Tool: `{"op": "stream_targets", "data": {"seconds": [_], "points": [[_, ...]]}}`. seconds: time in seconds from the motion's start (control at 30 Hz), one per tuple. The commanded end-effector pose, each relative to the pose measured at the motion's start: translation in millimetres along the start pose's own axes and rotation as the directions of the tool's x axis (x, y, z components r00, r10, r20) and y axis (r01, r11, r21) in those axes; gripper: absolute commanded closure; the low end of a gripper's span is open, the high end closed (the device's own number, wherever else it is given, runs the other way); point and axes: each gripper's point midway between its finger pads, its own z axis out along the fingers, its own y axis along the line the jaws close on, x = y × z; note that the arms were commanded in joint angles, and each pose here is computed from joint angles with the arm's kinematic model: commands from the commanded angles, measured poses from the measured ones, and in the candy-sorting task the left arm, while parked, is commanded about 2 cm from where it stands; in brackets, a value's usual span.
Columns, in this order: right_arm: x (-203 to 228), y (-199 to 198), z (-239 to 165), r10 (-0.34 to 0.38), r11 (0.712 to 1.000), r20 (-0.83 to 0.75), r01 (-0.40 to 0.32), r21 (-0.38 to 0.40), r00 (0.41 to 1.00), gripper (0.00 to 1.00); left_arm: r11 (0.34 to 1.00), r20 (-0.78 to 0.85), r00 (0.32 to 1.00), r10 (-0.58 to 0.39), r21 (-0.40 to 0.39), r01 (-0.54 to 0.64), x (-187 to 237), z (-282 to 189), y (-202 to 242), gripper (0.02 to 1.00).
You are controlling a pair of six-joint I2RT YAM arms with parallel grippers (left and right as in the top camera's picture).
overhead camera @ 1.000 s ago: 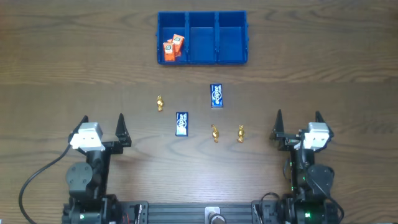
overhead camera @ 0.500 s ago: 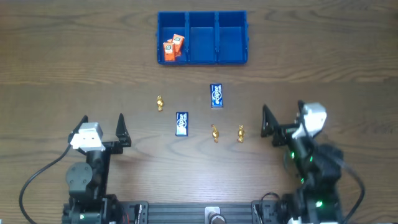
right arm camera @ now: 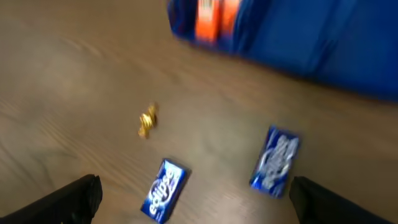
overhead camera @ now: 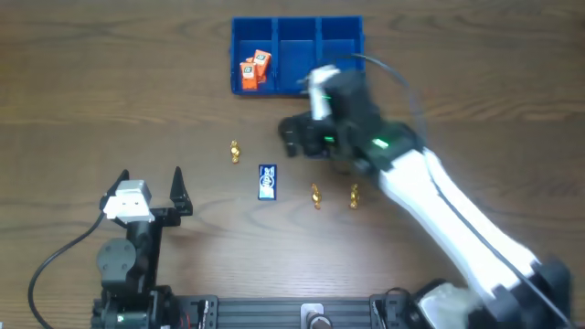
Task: Sort Candies Into Trays
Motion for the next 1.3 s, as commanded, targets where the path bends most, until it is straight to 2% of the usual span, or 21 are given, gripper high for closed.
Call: {"op": "stream_targets", "data": {"seconds": [0.03,0.13,0.23,0.47,0.63,0.7,0.93,1.1,1.3], "points": [[24.7,28.4,51.4,0.117,0.988,-0.169,-0.097,0.123,0.979,0.003,1.000,-0.051,0.999,0.002,-0.002,-0.002,16.2,0.6,1.3,0.023],[49.1,49.0,76.9,0.155,0.981,-0.255,-0.119,0.152,0.955,0.003,1.000,-0.051,0.999,0.002,-0.002,-0.002,16.2,0.6,1.3,0.020],[81.5,58.3,95.8,0.229,0.962,-0.317,-0.163,0.220,0.920,0.003,1.000,-0.051,0.999,0.002,-0.002,-0.002,16.2,0.6,1.3,0.023],[126.3,46.2,119.5,0.373,0.893,-0.355,-0.228,0.388,0.857,0.003,1.000,-0.051,0.999,0.002,-0.002,-0.002,16.2,0.6,1.3,0.020],[136.0,37.0,128.7,0.415,0.863,-0.343,-0.244,0.443,0.843,0.003,1.000,-0.051,0.999,0.002,-0.002,-0.002,16.2,0.6,1.3,0.020],[136.5,35.6,129.5,0.414,0.861,-0.340,-0.242,0.448,0.844,0.130,1.000,-0.051,0.999,0.002,-0.002,-0.002,16.2,0.6,1.3,0.020],[134.3,33.4,131.6,0.406,0.859,-0.324,-0.236,0.454,0.854,0.439,1.000,-0.051,0.999,0.002,-0.002,-0.002,16.2,0.6,1.3,0.020],[133.7,34.9,133.4,0.402,0.862,-0.320,-0.236,0.449,0.858,0.496,1.000,-0.051,0.999,0.002,-0.002,-0.002,16.2,0.6,1.3,0.020],[135.6,36.8,134.9,0.397,0.864,-0.323,-0.231,0.447,0.859,0.682,1.000,-0.051,0.999,0.002,-0.002,-0.002,16.2,0.6,1.3,0.023]]}}
